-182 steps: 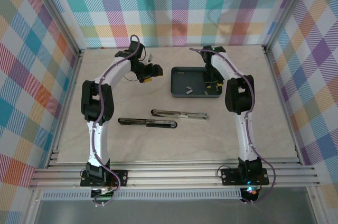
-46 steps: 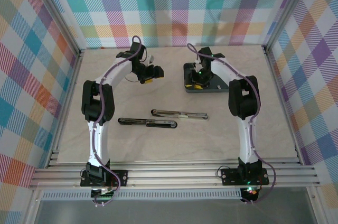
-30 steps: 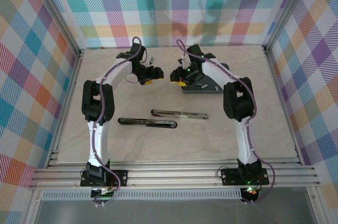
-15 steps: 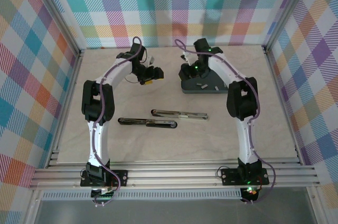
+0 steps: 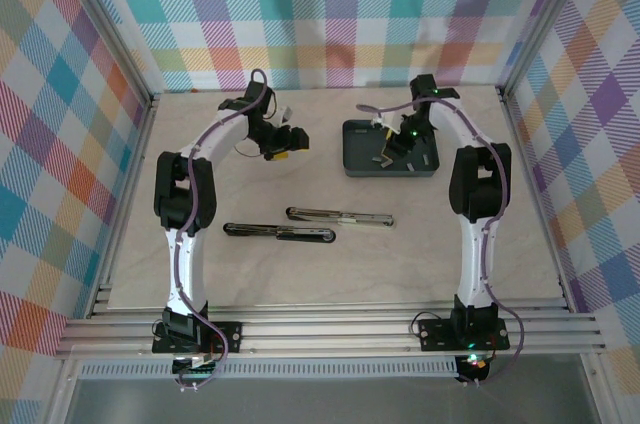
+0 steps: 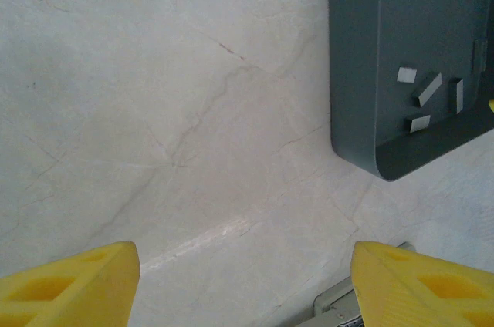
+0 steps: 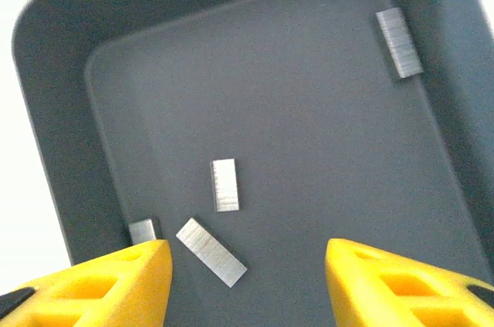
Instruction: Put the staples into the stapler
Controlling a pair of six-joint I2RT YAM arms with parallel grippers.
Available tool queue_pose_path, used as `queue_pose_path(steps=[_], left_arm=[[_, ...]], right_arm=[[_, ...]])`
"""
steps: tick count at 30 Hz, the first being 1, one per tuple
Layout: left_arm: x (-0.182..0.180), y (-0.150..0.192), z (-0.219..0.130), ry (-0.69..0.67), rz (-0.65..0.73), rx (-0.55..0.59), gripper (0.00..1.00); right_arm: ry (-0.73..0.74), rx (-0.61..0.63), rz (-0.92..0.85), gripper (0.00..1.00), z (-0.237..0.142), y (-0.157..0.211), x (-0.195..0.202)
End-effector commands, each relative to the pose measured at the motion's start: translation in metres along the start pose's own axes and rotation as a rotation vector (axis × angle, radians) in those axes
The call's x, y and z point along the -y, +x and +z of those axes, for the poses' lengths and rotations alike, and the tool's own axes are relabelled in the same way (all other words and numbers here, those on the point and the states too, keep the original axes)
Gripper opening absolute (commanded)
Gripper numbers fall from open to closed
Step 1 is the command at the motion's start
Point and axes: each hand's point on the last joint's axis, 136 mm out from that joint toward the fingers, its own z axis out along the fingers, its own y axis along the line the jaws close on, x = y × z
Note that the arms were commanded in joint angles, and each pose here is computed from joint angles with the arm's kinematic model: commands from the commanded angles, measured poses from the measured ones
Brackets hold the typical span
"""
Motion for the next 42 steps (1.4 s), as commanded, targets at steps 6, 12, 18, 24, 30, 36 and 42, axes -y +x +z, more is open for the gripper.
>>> queue_pose_path(steps=[6, 12, 18, 24, 30, 36, 42], left_arm=[[-0.010, 0.000, 0.001, -0.019, -0.011, -0.035, 0.73], [-0.013, 0.000, 0.004, -0.032, -0.023, -0.046, 0.73], [-0.016, 0.000, 0.007, -0.034, -0.046, -0.048, 0.72], [-0.016, 0.001, 0.010, -0.035, -0.058, -0.052, 0.72], [-0.017, 0.003, 0.012, -0.038, -0.063, -0.058, 0.72], [-0.018, 0.004, 0.013, -0.039, -0.063, -0.060, 0.72], [-0.019, 0.007, 0.014, -0.043, -0.063, -0.066, 0.73]], right_arm=[[-0.077, -0.023, -0.331, 0.48, -0.001, 0.010, -0.009], [-0.109, -0.053, -0.406, 0.46, 0.009, 0.022, -0.013], [-0.089, -0.071, -0.445, 0.45, 0.021, 0.025, -0.006], [-0.095, -0.070, -0.489, 0.46, 0.029, 0.024, -0.007], [-0.144, -0.031, -0.514, 0.46, 0.032, 0.015, -0.020], [-0.178, -0.026, -0.519, 0.46, 0.035, 0.013, -0.027], [-0.203, -0.057, -0.524, 0.45, 0.040, 0.020, -0.029]])
